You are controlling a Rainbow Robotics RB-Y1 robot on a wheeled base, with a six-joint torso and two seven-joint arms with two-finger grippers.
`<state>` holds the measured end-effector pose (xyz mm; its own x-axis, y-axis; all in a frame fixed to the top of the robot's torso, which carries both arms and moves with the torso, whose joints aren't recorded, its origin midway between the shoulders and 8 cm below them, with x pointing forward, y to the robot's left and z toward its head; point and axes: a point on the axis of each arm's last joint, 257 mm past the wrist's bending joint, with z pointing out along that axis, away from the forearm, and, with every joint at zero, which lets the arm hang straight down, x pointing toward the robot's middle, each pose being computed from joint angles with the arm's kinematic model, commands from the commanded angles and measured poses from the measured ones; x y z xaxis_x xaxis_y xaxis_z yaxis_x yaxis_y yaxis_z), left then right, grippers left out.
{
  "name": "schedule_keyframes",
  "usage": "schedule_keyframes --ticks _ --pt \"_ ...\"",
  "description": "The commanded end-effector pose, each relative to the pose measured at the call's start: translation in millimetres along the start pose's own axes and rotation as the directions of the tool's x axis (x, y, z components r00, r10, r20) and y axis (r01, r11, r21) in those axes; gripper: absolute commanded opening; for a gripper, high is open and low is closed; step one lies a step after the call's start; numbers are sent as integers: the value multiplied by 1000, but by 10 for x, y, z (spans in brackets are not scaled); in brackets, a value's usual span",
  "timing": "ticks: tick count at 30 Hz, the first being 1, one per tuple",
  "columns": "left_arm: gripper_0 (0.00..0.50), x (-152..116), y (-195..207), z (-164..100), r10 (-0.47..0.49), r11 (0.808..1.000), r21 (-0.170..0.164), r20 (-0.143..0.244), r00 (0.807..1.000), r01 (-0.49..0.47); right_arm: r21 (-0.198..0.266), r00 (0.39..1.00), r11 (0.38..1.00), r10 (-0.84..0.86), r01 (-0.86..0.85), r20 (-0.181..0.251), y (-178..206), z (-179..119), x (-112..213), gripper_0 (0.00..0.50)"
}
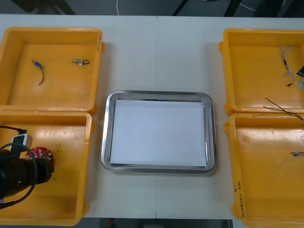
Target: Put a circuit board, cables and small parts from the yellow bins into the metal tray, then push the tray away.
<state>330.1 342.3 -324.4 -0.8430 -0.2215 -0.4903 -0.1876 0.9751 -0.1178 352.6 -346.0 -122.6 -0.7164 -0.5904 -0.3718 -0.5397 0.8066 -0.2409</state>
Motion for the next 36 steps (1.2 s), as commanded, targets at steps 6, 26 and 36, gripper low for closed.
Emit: schedule_keyframes --ticks 6,26,36 --pt "500 56 -76 50 -111 994 12 -8 994 111 44 996 995 -90 89 20 -60 -179 -168 0" --pt "0 -31 -104 52 -119 993 12 2 993 119 38 995 995 -98 97 16 -31 -191 -158 0" --pt "0 -45 -105 49 -121 993 13 4 993 121 40 995 994 -99 98 9 -32 -189 -142 0"
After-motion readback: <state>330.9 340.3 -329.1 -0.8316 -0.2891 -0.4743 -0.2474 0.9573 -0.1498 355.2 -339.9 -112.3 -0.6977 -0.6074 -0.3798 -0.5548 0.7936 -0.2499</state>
